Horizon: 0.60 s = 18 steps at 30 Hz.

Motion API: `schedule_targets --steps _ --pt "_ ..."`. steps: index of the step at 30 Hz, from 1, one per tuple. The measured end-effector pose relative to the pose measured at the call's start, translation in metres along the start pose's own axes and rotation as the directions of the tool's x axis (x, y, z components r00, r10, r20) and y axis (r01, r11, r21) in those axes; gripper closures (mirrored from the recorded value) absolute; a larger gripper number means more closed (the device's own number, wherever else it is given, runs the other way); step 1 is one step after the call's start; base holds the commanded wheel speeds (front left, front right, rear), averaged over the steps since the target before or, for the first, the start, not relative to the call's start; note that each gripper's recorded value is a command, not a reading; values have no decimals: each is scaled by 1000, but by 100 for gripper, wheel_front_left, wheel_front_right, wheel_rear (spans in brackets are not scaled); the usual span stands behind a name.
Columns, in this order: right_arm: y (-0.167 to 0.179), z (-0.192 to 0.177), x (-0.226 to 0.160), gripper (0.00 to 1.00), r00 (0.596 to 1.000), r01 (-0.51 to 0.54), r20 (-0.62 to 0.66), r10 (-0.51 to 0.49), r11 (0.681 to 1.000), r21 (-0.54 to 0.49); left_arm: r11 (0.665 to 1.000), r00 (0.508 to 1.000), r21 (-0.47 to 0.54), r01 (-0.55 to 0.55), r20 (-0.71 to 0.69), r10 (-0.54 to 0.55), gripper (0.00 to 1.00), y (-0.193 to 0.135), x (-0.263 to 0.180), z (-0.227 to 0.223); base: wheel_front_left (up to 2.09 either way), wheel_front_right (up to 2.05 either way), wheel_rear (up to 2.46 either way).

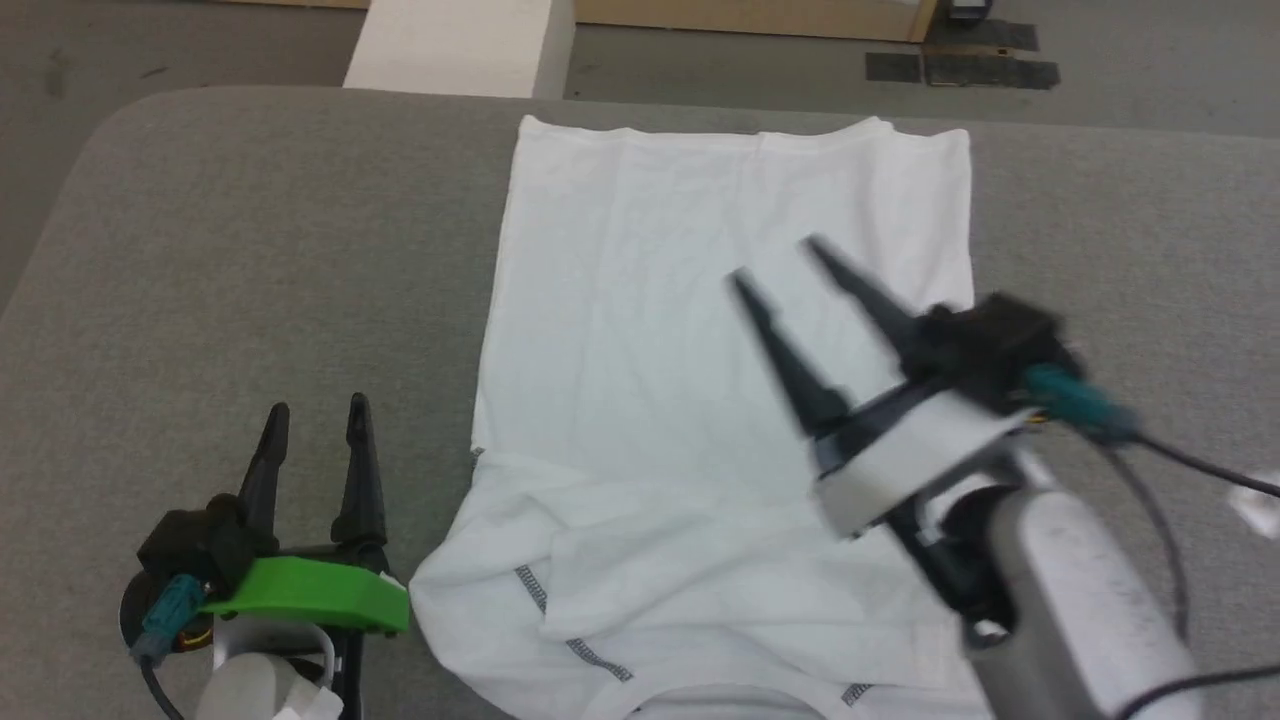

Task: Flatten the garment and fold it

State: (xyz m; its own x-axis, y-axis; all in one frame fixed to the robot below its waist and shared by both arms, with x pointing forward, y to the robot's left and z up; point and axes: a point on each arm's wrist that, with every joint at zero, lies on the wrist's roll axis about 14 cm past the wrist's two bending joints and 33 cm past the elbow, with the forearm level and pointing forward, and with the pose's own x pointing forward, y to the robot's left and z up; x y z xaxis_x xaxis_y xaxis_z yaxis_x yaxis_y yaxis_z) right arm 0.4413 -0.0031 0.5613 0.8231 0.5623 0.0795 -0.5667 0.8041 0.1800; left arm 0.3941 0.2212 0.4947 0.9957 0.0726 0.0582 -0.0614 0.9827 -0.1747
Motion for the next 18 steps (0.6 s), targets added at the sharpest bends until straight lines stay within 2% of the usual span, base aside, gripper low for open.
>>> schedule_targets --steps 2,4,7,13,18 --pt "-32 16 -12 0 993 106 59 -104 994 -34 1000 1000 13 27 0 -27 0 -6 6 0 0 0 0" --pt "-65 22 -30 0 974 216 84 -210 974 -69 997 998 32 67 5 -67 0 -17 18 4 0 0 0" --pt "-96 20 -49 0 949 313 91 -303 941 -126 991 992 60 119 26 -121 0 -29 43 14 0 0 0" --pt "-138 -1 -74 0 907 420 68 -415 892 -167 964 976 158 215 12 -219 0 -47 104 24 0 0 0" --pt "-161 -20 -85 0 877 478 39 -479 863 -163 930 961 245 274 -97 -257 0 -52 157 10 0 0 0"
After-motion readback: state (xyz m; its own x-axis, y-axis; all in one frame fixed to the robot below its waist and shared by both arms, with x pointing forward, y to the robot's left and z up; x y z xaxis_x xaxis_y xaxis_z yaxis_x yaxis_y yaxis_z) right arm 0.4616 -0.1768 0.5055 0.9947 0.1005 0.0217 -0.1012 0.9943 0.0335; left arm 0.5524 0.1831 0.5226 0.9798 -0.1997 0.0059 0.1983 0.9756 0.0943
